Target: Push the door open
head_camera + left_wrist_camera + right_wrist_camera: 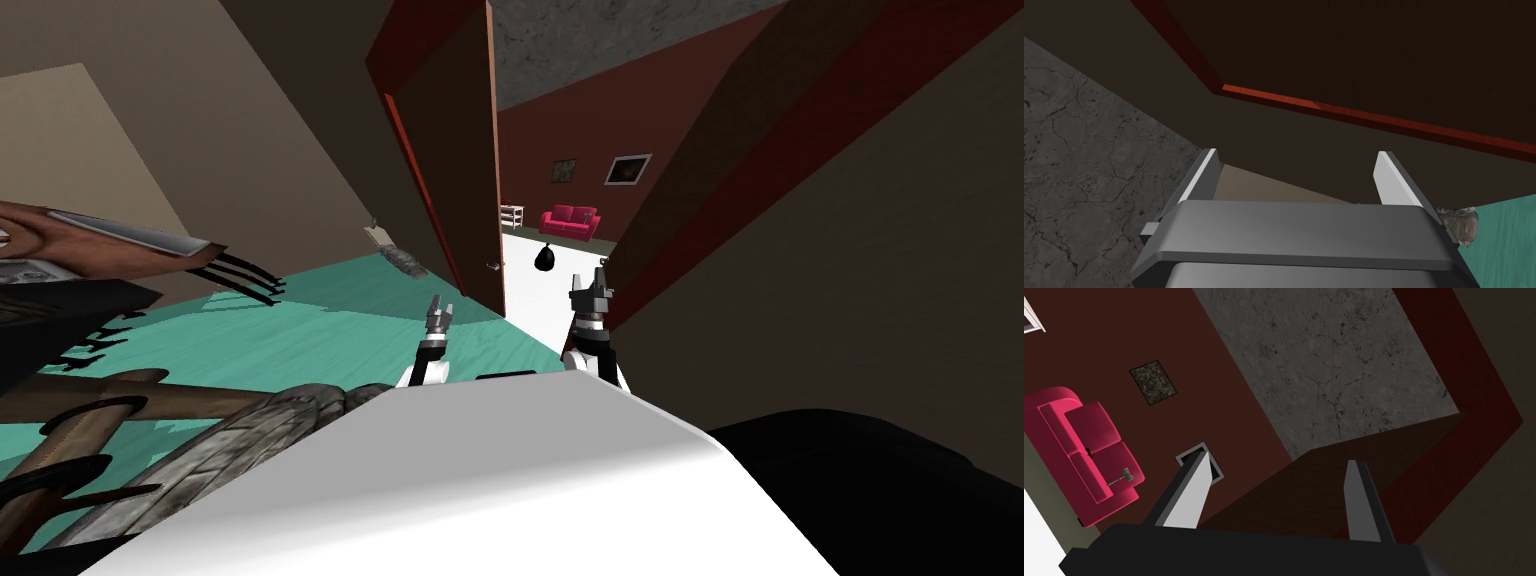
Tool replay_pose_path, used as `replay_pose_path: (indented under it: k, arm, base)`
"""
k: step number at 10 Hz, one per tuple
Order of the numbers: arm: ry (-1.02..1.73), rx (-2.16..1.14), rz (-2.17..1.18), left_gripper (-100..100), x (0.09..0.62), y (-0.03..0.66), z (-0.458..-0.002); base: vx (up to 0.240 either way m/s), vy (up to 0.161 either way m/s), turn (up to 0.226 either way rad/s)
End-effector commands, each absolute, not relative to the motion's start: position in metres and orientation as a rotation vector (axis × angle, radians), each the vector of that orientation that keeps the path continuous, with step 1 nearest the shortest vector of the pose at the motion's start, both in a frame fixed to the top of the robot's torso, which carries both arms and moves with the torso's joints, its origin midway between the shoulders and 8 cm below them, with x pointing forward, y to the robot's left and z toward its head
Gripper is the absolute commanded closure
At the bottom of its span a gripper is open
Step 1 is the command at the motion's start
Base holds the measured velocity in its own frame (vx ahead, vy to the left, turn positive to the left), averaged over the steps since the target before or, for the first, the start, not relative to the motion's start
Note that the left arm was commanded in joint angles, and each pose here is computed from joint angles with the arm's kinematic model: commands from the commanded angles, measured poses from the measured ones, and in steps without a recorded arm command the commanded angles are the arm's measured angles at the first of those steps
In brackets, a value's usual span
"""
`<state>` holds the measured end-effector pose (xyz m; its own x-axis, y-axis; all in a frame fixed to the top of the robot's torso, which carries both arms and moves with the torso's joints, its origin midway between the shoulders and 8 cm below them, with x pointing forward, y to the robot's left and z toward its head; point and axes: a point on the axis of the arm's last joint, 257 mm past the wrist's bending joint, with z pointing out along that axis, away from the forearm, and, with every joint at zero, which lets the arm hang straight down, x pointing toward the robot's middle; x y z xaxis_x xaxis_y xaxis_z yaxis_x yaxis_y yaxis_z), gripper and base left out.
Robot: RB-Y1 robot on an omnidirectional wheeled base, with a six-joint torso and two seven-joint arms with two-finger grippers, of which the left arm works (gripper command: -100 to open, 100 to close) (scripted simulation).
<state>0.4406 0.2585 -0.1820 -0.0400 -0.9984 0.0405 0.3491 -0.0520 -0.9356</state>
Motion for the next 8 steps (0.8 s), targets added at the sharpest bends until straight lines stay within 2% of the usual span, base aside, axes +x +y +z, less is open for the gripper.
replay_pose_path:
  k: [1, 8]
  arm:
    - [0.957, -0.962, -1.413, -100, 0.445, 0.256, -0.192]
    - [1.029, -0.979, -1.404, -100, 0.455, 0.243, -0.228]
  base:
    - [0.095, 0.058, -0.078]
    - [0.08, 0.058, -0.095]
